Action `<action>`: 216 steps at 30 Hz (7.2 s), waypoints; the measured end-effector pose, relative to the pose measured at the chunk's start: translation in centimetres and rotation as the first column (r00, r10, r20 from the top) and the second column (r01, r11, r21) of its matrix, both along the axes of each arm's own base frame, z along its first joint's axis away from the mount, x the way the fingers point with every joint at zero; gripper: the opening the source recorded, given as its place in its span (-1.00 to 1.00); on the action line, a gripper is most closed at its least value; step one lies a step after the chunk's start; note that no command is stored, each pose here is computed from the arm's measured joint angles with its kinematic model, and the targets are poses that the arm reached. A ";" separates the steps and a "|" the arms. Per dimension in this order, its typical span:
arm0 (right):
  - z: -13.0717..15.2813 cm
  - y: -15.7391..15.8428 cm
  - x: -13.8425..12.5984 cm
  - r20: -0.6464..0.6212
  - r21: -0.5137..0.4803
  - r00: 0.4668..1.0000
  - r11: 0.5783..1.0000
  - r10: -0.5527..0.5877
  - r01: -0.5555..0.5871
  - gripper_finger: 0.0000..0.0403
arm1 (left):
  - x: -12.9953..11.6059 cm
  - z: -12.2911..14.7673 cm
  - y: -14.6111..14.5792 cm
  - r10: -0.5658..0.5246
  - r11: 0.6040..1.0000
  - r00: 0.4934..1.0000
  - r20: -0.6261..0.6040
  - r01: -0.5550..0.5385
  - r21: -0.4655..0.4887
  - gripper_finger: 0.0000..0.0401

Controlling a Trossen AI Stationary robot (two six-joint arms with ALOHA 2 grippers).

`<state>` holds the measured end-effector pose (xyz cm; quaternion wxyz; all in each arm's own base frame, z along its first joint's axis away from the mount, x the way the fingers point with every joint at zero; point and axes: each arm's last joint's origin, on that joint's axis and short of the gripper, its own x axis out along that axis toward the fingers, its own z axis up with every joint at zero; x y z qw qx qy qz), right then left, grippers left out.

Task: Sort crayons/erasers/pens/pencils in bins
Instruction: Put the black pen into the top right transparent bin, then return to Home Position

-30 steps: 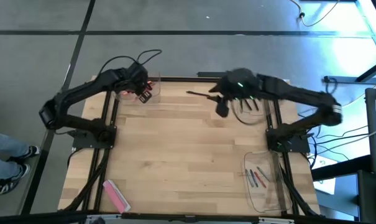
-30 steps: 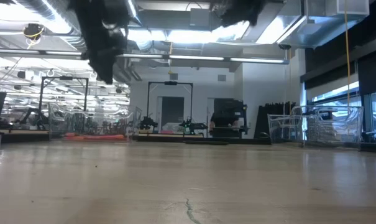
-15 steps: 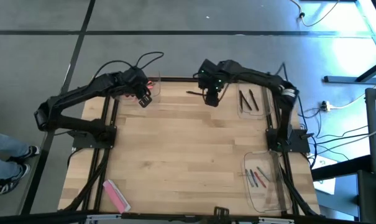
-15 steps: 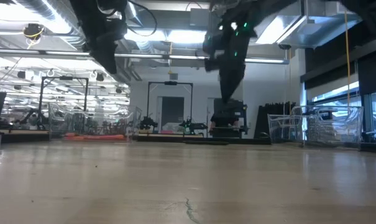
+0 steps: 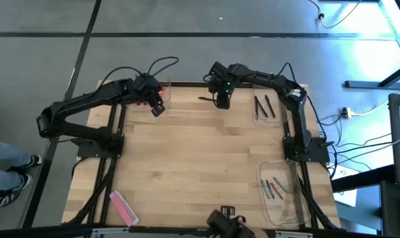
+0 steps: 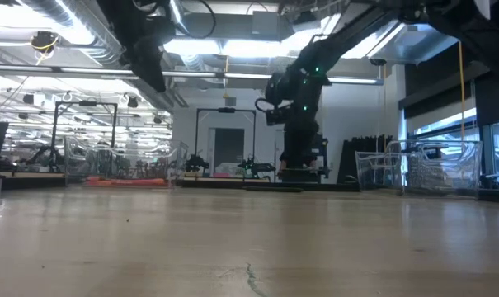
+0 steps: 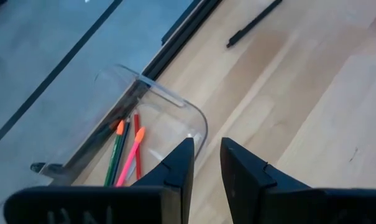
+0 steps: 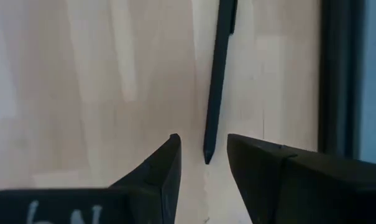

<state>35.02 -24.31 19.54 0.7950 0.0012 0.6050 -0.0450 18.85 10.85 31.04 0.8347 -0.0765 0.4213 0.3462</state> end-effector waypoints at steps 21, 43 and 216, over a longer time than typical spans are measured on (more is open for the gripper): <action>-5.4 -1.9 0.1 -0.091 0.023 0.995 0.999 0.039 -0.037 -0.34 | 0.3 0.2 0.1 0.001 1.000 0.999 0.035 -0.002 0.018 -0.65; -5.9 -2.1 0.2 -0.088 0.008 0.995 0.999 0.046 -0.045 -0.79 | 0.3 0.2 0.1 0.000 1.000 0.999 0.033 -0.001 0.018 -0.65; 5.1 23.2 -28.7 0.983 0.061 0.180 0.978 -0.024 -0.199 -0.98 | -9.8 -12.8 -7.4 -0.335 0.942 0.496 0.801 0.185 0.279 -1.00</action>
